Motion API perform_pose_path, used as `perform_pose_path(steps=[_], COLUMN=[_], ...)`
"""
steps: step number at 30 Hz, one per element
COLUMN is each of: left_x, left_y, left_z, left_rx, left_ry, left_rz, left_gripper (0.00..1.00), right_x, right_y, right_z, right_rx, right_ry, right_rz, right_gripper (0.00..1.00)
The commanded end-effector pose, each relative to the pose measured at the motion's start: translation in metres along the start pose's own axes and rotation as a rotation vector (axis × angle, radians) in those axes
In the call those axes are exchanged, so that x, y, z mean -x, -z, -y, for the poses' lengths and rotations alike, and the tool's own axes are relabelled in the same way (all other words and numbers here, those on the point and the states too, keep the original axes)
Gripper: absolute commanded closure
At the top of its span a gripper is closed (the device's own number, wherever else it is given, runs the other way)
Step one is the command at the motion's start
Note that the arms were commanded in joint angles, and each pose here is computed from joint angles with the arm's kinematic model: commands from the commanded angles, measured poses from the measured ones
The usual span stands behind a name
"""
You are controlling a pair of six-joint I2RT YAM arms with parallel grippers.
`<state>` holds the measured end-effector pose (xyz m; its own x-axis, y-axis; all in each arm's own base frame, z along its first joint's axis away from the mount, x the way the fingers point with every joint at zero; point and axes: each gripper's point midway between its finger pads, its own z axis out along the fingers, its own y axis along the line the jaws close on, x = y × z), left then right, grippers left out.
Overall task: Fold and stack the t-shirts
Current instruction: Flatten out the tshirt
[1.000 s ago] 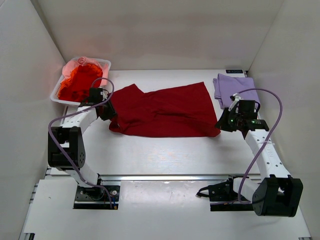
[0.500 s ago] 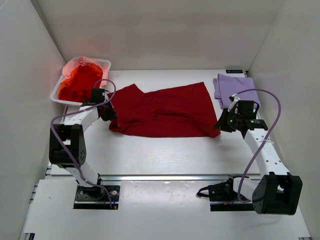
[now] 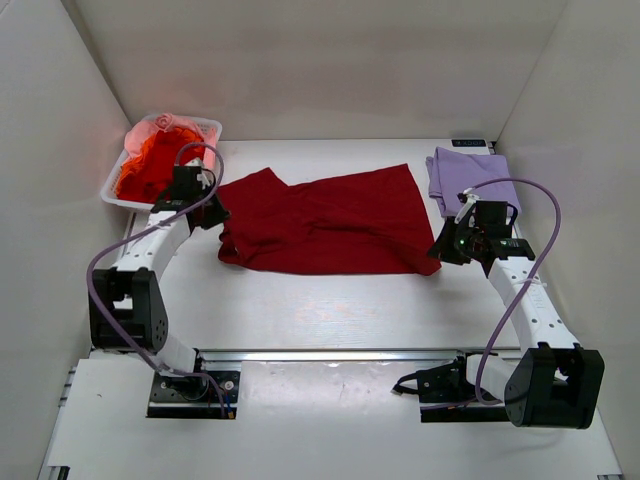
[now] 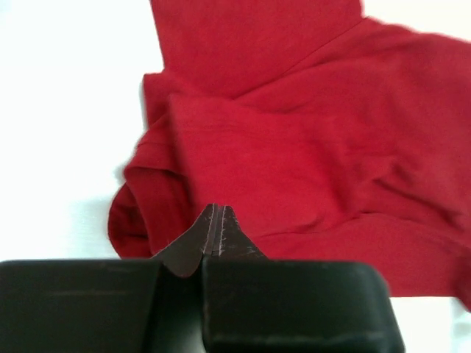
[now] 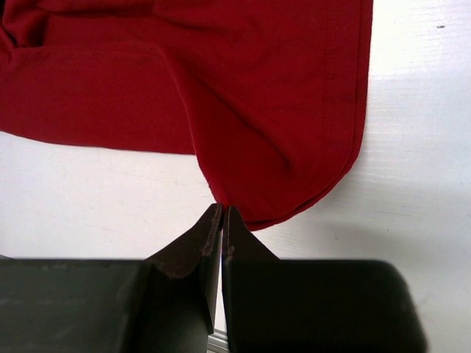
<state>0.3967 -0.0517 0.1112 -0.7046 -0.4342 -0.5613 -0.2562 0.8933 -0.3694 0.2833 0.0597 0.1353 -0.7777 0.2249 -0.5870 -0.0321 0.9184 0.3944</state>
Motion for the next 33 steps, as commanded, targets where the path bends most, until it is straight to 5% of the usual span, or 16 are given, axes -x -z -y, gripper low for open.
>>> perform_pose_path(steps=[1,8,12,15,23,33], left_x=[0.047,0.059,0.042,0.026,-0.002,-0.008], left_y=[0.041,0.064,0.044,0.021,-0.008,-0.014], left_z=[0.029,0.047,0.031,0.007,-0.014,-0.010], left_rx=[-0.079,-0.129,-0.105,-0.048,0.000,-0.017], left_ry=[0.001,-0.018,-0.022,-0.017,-0.003,0.003], left_rz=[0.141,0.162,0.100,0.042,-0.021,-0.032], left_gripper=[1.00,1.00,0.99,0.82,0.59,0.57], right_x=[0.008,0.014,0.012,0.011,0.008,0.008], right_y=[0.000,0.005,0.006,0.006,0.003,-0.003], right_z=[-0.005,-0.008,-0.009,-0.009,-0.002,-0.005], right_rx=[0.019,0.019,0.024,0.026,0.016,0.023], right_ry=[0.016,0.017,0.024,0.024,0.013,0.015], right_rz=[0.035,0.058,0.055,0.053,0.039,0.033], right_gripper=[1.00,1.00,1.00,1.00,1.00,1.00])
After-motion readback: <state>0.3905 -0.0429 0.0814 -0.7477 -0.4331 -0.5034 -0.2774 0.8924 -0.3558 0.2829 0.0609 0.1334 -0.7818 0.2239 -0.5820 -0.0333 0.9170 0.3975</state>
